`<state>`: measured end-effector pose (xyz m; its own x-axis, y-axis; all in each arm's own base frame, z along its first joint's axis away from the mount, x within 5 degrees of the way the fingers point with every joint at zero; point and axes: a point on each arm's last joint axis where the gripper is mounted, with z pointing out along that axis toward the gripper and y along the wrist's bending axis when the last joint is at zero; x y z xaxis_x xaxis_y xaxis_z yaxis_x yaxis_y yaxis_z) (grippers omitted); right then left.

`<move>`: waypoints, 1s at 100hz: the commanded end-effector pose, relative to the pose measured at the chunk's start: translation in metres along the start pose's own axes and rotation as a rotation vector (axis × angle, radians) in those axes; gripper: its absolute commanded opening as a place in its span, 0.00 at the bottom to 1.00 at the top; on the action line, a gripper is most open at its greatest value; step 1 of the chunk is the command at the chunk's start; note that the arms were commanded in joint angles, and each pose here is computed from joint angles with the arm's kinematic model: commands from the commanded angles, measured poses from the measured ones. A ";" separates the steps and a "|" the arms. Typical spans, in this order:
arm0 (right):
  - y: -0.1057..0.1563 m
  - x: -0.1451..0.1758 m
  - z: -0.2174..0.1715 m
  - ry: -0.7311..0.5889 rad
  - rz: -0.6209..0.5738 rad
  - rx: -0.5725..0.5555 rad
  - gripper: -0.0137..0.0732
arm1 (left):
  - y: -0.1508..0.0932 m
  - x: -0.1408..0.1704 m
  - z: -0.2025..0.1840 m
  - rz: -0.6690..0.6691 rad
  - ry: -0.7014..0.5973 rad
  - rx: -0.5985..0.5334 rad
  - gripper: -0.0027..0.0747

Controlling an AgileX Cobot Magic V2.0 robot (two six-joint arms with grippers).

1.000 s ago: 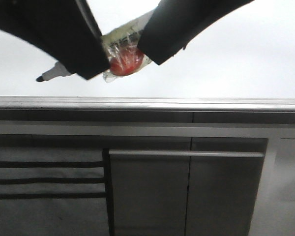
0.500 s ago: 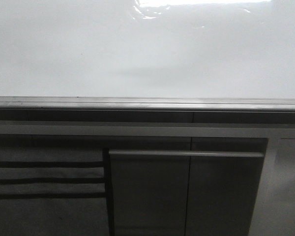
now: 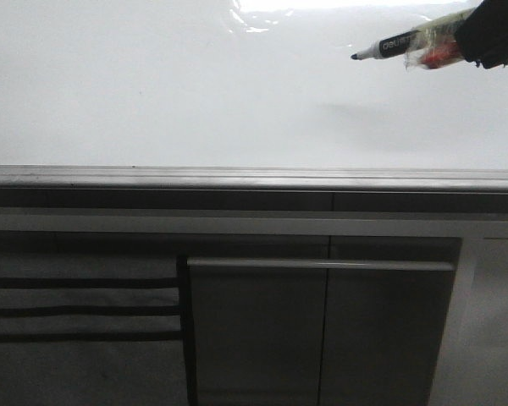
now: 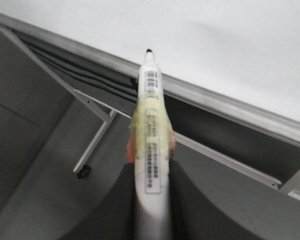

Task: Write number 0 on whiteboard

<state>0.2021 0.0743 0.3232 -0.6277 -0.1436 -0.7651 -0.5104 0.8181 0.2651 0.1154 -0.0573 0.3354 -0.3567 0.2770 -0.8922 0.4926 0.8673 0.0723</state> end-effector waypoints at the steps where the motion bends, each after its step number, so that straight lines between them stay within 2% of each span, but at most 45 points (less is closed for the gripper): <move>1: -0.005 -0.019 0.002 -0.083 0.075 0.020 0.15 | 0.003 -0.016 -0.002 -0.055 -0.119 -0.012 0.51; 17: -0.013 -0.042 0.022 -0.002 0.059 -0.015 0.15 | 0.003 -0.018 -0.001 -0.057 -0.133 -0.014 0.51; 46: -0.033 -0.087 0.060 0.032 0.042 -0.041 0.15 | 0.003 -0.018 -0.001 -0.057 -0.133 -0.014 0.51; 65: -0.045 -0.085 0.090 0.228 0.015 -0.105 0.15 | 0.003 -0.018 -0.001 -0.057 -0.133 -0.014 0.51; 73: -0.048 -0.081 0.088 0.276 0.006 -0.093 0.15 | 0.003 -0.018 -0.001 -0.057 -0.133 -0.014 0.51; 100: -0.046 -0.112 0.058 0.180 -0.034 -0.047 0.15 | 0.003 -0.018 -0.001 -0.057 -0.133 -0.014 0.51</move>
<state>0.3311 0.0920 0.3212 -0.7802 -0.3314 -0.5305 -0.5522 0.7633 0.3354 0.1187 -0.0584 0.3372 -0.3470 0.2327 -0.9085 0.4790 0.8768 0.0417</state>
